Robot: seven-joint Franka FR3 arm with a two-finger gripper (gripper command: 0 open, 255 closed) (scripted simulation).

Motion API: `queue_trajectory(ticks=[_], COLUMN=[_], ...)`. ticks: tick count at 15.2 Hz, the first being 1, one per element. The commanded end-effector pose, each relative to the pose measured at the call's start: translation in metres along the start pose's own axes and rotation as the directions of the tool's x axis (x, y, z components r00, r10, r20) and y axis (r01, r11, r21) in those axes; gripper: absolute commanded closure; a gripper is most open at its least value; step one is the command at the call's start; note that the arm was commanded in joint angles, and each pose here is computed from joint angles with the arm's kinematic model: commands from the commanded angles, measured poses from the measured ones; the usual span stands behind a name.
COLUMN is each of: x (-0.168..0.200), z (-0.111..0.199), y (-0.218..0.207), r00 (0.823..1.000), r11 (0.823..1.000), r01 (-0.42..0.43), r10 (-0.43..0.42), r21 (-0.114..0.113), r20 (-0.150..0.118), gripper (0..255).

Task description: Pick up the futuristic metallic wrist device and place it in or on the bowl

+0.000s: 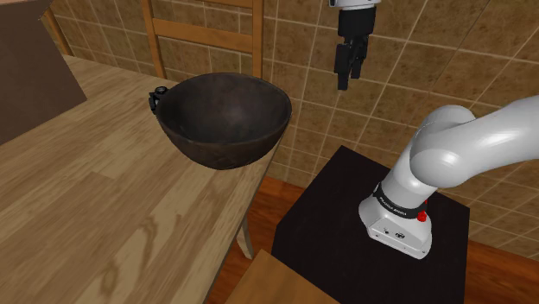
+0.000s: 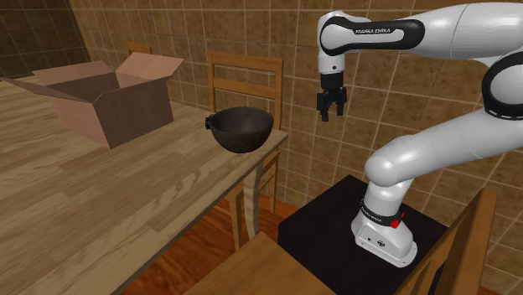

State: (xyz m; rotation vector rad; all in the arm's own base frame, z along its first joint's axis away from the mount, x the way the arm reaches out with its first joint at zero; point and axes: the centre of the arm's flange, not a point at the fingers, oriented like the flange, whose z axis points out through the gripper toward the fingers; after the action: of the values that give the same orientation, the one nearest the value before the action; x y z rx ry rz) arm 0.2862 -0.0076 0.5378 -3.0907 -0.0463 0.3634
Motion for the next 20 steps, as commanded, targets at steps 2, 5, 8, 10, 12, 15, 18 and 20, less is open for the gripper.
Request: queue_trajectory(ticks=[2,5,8,10,12,15,18,20], x=[0.006,0.025,0.044,0.056,0.068,0.085,0.102,0.113], z=[-0.002,-0.010,-0.017,-0.022,-0.028,-0.036,-0.044,-0.050], y=[-0.011,-0.043,-0.076,-0.098,-0.120,-0.153,-0.186,-0.209], r00=[1.000,1.000,0.999,0.998,0.996,0.994,0.991,0.989], r11=[1.000,1.000,1.000,1.000,0.999,0.999,0.998,0.998], r01=[0.003,0.013,0.022,0.028,0.034,0.043,0.052,0.058], r10=[-0.003,-0.013,-0.022,-0.029,-0.035,-0.045,-0.055,-0.061], r21=[-0.001,-0.005,-0.009,-0.012,-0.015,-0.020,-0.025,-0.028], r20=[-0.007,-0.028,-0.049,-0.063,-0.077,-0.098,-0.118,-0.132], gripper=[0,0,0,0,0,0,0,0])
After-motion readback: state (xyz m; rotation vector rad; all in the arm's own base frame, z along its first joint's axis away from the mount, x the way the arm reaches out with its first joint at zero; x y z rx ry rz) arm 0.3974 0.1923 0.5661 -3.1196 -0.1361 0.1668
